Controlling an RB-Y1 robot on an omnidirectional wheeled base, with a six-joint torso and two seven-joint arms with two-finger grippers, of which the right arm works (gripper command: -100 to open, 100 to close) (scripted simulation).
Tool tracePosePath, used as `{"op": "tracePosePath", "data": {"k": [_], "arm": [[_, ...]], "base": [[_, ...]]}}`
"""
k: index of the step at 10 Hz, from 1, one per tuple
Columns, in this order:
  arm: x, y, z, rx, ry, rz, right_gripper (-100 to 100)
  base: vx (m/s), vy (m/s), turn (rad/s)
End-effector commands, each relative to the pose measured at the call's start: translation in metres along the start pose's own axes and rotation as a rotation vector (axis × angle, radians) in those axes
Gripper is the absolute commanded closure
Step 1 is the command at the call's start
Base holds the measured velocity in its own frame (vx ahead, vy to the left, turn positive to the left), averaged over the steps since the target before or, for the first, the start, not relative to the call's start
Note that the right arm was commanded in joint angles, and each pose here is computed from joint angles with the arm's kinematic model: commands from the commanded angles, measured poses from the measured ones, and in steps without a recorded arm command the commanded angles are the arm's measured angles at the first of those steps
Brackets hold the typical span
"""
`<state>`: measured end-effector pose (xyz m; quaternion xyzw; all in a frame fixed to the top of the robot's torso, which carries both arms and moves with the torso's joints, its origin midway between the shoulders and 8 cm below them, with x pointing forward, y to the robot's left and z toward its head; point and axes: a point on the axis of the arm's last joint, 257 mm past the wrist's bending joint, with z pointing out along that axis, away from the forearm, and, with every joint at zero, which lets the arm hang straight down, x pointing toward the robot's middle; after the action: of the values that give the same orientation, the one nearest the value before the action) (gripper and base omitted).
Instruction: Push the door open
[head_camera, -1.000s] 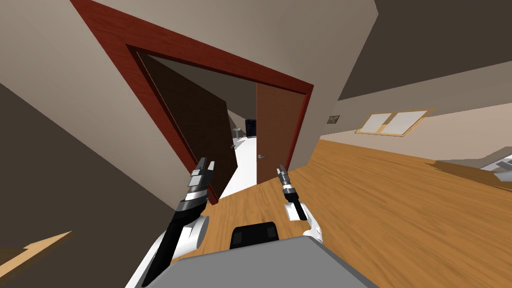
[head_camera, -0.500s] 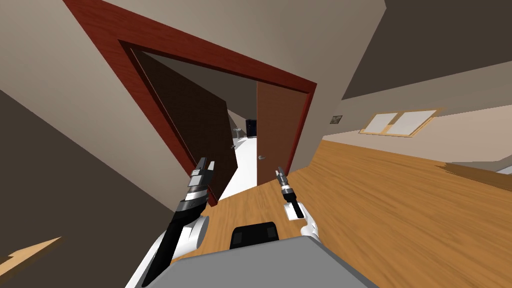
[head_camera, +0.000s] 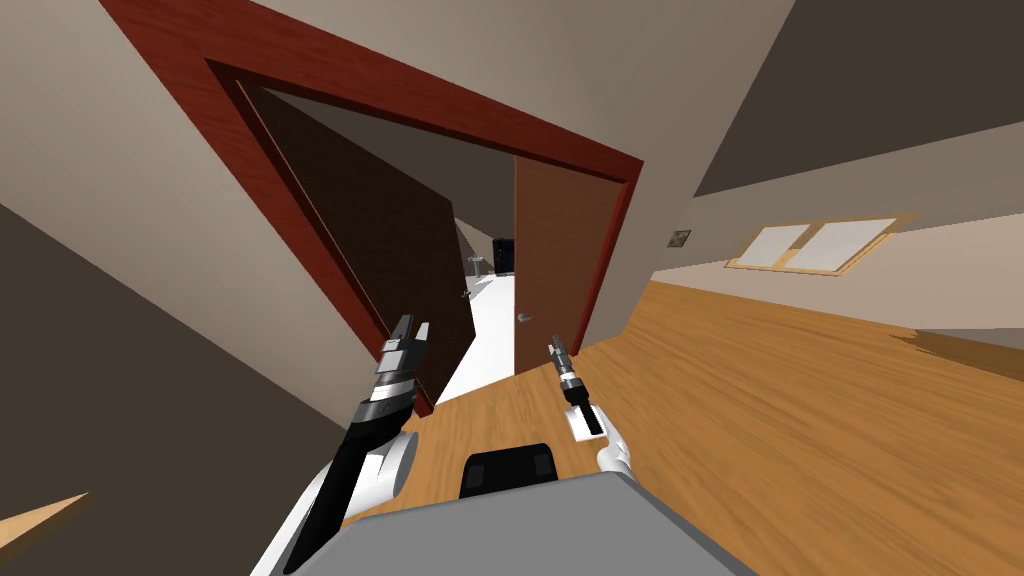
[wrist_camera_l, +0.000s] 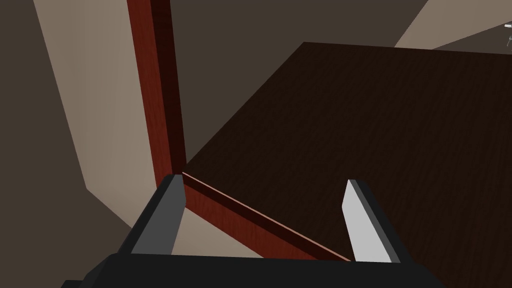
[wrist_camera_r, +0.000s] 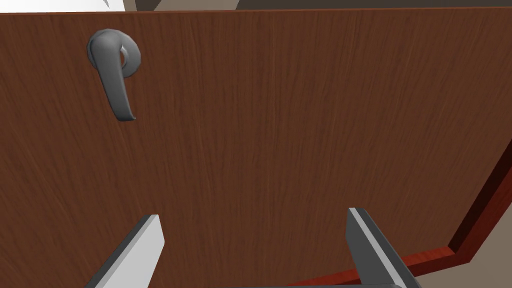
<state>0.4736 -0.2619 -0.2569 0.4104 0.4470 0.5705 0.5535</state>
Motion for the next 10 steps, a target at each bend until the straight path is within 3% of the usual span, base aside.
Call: {"op": "tracePosePath", "data": {"k": [1, 7, 10], "arm": [[0.001, -0.012, -0.0016, 0.023, 0.009, 0.002, -100], [0.014, -0.063, -0.0088, 0.115, 0.052, 0.014, -100], [0.018, -0.077, -0.0120, 0.144, 0.066, 0.019, -100]], "base": [[0.055, -0.010, 0.015], [0.094, -0.024, 0.031], [0.074, -0.014, 0.018]]}}
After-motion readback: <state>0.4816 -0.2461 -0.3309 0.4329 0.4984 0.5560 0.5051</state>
